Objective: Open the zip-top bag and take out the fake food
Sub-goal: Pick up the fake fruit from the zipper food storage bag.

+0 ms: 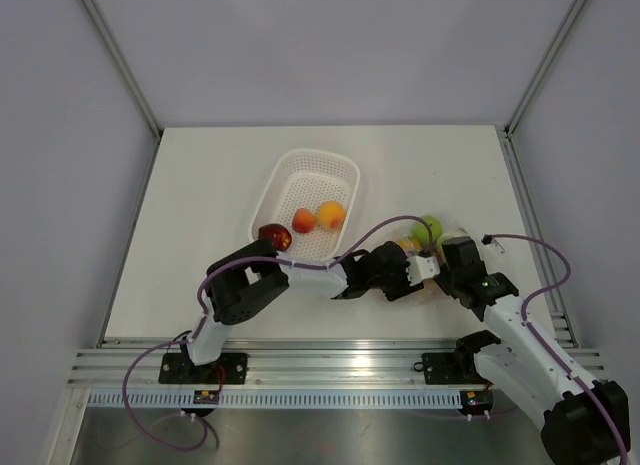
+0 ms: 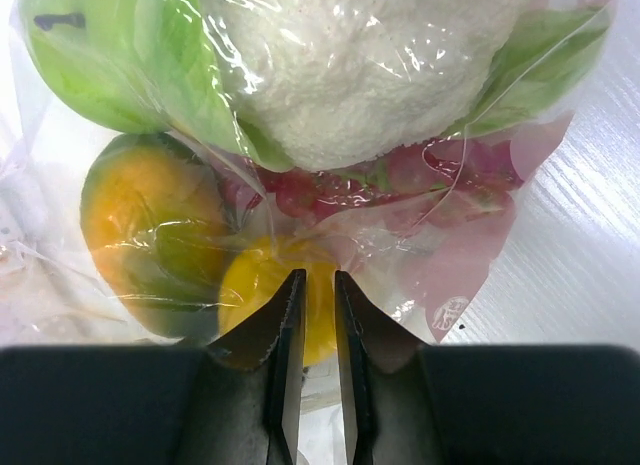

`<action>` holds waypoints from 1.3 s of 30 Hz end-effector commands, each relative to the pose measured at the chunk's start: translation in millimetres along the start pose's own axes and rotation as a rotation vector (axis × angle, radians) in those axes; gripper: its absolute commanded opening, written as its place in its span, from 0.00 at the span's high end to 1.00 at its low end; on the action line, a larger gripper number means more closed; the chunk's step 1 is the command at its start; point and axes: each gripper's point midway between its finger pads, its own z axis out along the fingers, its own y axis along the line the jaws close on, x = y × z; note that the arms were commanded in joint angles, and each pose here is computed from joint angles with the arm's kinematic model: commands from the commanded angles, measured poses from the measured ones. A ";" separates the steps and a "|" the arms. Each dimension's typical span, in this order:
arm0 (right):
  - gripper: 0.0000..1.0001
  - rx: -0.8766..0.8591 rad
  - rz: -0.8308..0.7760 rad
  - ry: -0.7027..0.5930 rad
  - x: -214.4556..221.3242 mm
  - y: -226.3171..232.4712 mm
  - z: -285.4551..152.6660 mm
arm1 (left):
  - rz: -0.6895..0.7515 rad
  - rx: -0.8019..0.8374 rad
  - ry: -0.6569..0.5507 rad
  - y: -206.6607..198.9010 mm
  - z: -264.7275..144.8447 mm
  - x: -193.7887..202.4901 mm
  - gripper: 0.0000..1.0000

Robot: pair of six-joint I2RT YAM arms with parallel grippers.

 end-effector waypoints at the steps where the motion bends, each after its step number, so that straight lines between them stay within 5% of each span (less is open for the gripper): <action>1: 0.76 -0.003 0.002 0.003 2.7 -0.7 0.4 | -0.009 -0.094 0.030 20.9 -20.8 -26.7 0.76; 20: 0.78 -0.014 -0.012 0.007 4.0 0.4 1.9 | -0.096 -0.178 -0.061 33.0 -77.3 -61.1 0.76; 39: 0.78 -0.014 -0.019 0.009 4.2 0.6 2.2 | -0.150 -0.102 0.174 35.4 -127.7 -48.1 0.77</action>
